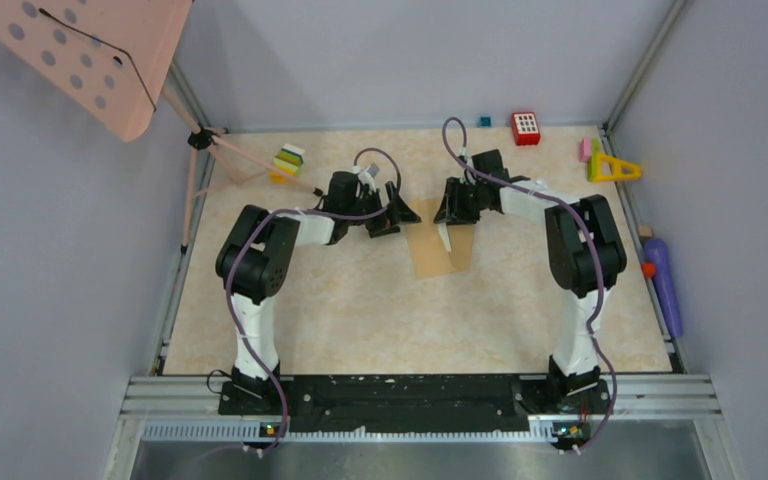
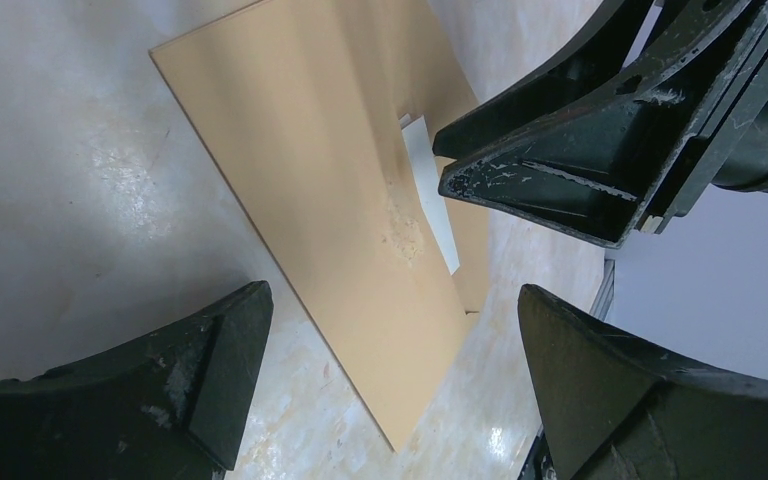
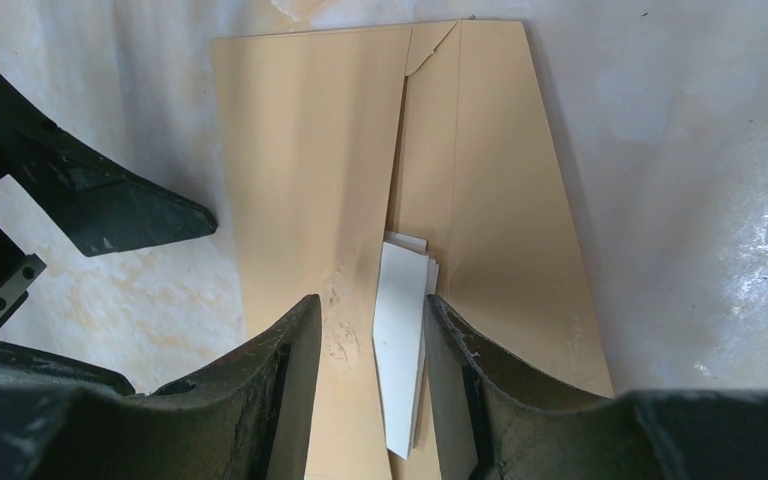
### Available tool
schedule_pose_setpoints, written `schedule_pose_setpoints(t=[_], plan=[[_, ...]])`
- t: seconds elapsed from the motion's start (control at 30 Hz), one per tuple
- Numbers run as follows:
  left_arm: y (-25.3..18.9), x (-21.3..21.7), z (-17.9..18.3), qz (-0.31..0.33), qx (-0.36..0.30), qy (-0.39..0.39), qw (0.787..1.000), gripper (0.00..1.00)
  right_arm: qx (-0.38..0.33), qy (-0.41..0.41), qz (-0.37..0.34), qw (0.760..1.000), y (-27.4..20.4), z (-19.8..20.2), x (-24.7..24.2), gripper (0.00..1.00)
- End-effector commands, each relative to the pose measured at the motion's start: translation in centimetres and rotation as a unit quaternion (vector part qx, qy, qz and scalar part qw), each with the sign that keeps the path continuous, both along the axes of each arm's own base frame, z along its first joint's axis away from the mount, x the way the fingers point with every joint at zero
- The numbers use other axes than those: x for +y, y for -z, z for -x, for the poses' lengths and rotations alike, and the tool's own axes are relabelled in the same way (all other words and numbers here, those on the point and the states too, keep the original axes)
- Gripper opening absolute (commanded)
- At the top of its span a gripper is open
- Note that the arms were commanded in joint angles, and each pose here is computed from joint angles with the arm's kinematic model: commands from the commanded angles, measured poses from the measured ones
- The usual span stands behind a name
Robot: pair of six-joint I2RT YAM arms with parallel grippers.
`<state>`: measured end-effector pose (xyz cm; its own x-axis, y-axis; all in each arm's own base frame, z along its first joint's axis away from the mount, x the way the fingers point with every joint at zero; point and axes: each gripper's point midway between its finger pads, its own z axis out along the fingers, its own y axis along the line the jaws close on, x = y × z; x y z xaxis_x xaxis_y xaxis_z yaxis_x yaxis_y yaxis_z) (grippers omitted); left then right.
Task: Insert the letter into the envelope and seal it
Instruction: Place the letter in the envelope.
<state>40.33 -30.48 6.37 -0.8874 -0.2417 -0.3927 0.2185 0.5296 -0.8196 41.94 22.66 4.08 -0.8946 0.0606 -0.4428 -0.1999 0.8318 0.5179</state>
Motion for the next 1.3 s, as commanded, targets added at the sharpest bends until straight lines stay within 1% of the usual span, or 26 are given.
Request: schedule_pose_setpoints(t=[0.0,0.33,0.67,1.27], plan=[[0.4,-0.5,-0.2,-0.005,-0.007,0.006,1.000,0.98,-0.018,-0.001,-0.006,1.000,-0.5,-0.8,0.9,0.42],[0.7,-0.6,-0.2,-0.006,-0.004,0.007,1.000,0.98,-0.017,0.002,0.002,1.000,0.0,-0.9,0.6,0.43],[0.8,-0.7,-0.1,-0.001,0.000,0.009,1.000,0.98,-0.008,-0.012,-0.017,1.000,0.1,-0.5,1.8,0.43],[0.5,-0.8,-0.1,0.004,-0.003,0.010,1.000,0.98,-0.008,-0.020,-0.020,1.000,-0.2,-0.2,2.3,0.43]])
